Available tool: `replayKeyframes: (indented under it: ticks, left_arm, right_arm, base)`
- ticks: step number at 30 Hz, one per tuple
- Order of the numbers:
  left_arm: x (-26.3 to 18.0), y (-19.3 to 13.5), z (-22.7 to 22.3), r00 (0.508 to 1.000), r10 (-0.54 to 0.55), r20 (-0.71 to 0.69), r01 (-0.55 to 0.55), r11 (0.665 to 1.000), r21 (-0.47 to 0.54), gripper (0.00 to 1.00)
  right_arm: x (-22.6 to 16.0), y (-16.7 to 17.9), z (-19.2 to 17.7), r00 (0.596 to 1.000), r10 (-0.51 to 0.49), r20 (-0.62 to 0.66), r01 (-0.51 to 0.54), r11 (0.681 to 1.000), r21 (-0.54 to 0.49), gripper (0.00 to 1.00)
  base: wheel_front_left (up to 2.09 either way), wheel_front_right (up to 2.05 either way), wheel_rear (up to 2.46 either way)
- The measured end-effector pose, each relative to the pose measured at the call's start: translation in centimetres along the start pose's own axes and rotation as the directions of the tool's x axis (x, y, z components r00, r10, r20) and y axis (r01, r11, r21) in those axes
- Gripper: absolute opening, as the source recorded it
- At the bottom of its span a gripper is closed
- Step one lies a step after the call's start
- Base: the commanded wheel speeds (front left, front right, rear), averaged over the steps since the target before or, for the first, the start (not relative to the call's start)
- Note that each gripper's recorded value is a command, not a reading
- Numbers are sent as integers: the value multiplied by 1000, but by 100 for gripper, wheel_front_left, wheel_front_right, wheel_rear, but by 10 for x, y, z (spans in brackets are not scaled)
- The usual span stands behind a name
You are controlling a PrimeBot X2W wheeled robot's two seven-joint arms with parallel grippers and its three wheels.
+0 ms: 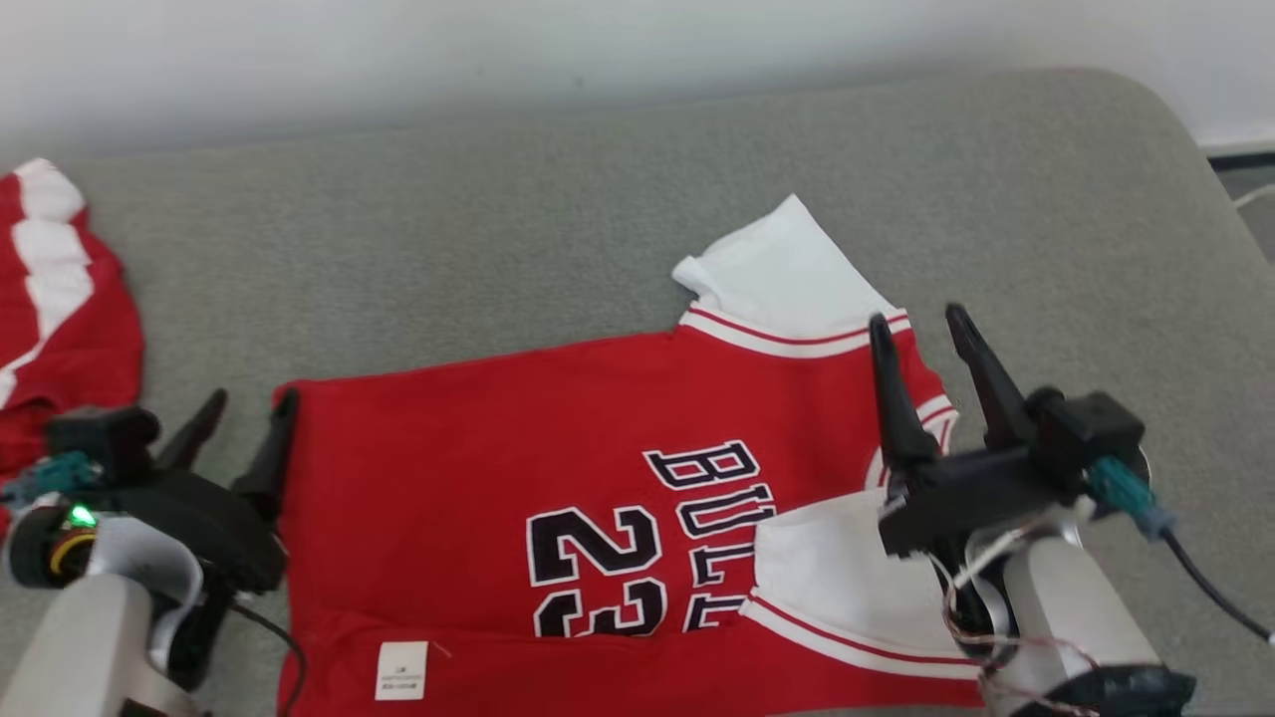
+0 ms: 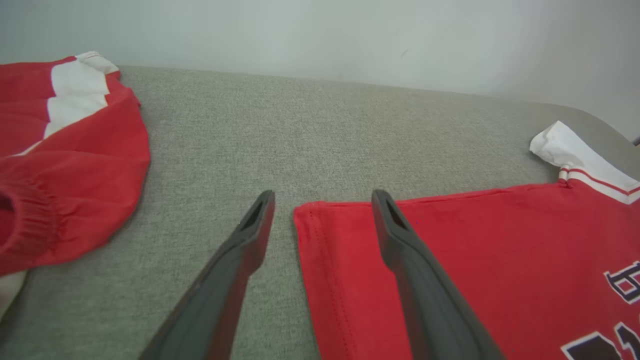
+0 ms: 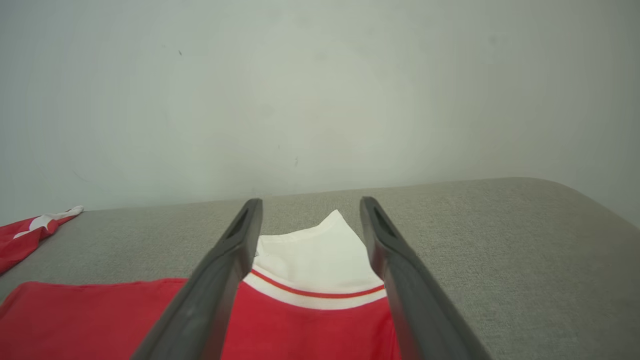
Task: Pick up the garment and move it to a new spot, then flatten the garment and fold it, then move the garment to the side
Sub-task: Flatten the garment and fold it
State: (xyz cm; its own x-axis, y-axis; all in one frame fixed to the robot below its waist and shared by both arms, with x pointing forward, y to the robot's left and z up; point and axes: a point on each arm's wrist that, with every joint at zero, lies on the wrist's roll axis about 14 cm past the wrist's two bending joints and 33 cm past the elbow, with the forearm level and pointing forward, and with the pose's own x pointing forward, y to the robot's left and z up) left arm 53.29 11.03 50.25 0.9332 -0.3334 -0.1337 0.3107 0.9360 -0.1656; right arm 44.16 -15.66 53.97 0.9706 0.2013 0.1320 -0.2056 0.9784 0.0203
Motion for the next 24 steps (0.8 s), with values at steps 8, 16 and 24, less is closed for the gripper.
replayKeyframes:
  ticks: [8, 16, 24]
  left_arm:
    - [27, -5, -37, 993, -37, -111, 33, 999, -38, 100]
    - [39, 4, -52, 989, -23, -149, 22, 1000, -9, 100]
    - [44, 5, -58, 986, -16, -166, 11, 999, -36, 0]
  right_arm:
    - [10, -15, -13, 999, -27, -33, 27, 1000, -10, 100]
    - [8, -22, -28, 996, -47, -75, 47, 999, -2, 100]
    - [6, -24, -34, 995, -52, -90, 53, 999, 0, 100]
  base:
    - [0, 0, 0]
    - [0, 0, 0]
    - [0, 0, 0]
